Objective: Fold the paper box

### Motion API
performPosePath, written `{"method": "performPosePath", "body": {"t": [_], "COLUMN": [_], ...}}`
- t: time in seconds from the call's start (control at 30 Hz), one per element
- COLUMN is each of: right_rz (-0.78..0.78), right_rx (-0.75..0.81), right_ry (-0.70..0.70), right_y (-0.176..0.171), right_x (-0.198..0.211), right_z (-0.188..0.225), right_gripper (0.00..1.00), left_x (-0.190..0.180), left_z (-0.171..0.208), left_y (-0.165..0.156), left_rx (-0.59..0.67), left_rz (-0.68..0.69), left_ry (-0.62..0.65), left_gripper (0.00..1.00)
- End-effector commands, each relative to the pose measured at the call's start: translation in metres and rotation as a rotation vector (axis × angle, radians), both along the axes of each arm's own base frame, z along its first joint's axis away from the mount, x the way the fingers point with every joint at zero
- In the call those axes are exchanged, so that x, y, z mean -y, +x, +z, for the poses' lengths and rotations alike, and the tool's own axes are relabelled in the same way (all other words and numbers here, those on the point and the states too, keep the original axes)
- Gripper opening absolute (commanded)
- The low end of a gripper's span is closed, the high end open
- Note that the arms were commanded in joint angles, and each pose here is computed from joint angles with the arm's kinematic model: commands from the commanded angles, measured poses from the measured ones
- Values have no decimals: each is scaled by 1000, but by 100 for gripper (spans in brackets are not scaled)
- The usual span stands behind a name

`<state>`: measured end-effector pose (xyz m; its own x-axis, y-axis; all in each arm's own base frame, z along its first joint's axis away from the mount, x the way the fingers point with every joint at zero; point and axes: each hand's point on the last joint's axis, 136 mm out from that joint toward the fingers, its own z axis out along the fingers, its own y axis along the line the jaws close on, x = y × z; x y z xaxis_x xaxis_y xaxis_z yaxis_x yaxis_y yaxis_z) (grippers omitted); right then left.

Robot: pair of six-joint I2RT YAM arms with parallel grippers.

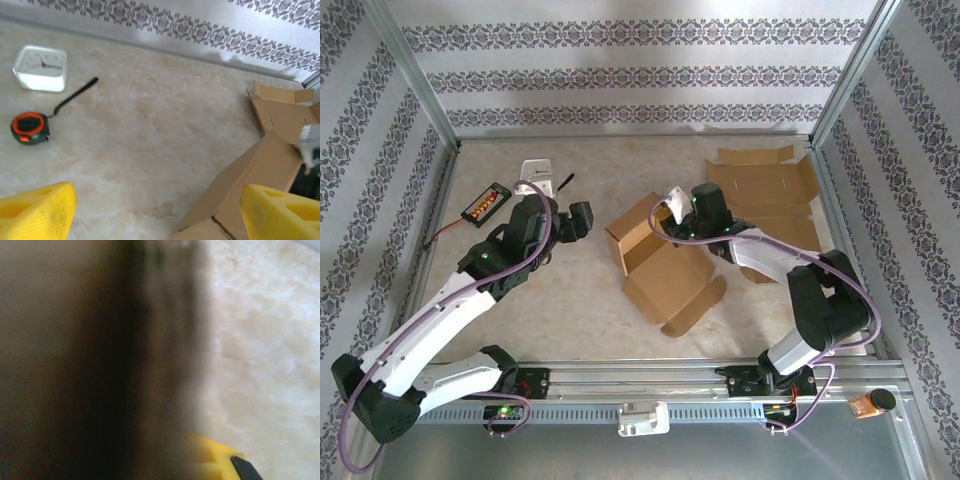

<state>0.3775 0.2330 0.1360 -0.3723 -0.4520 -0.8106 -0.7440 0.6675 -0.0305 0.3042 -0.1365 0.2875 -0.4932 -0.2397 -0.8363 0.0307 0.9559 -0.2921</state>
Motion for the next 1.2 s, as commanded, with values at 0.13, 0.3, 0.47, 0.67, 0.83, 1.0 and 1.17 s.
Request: {"method": "performPosePath", "body": {"t": [0.13,0.3,0.47,0.67,0.83,1.0,1.17], "right_rz": [480,845,1127,1312,1319,1139,1004], "right_rx": [306,489,692,857,938,879,835], "right_ry": [-564,-1172,-1292,-1265,-1210,-1183,-1037], "right_y": [-6,-7,-33,-72,-100,-92,-96], "right_x": [10,7,-43,-96,-125,-121,-120], "right_z": [87,67,22,-44,-74,-49,-16], "right_gripper": [8,10,10,13,24,30,46], "left_x": [-19,-27,-35,-33,-34,-30,-24], "left_z": [24,26,17,10,12,9,-1], "left_y": [-11,-20,-27,-28,-26,-24,-19], "left_rx": [169,215,231,240,261,256,211], "left_rz": [-47,-32,4,0,0,-5,1], "left_ry": [137,106,49,26,47,16,-12], "left_gripper": [87,87,87,87,88,88,90]}}
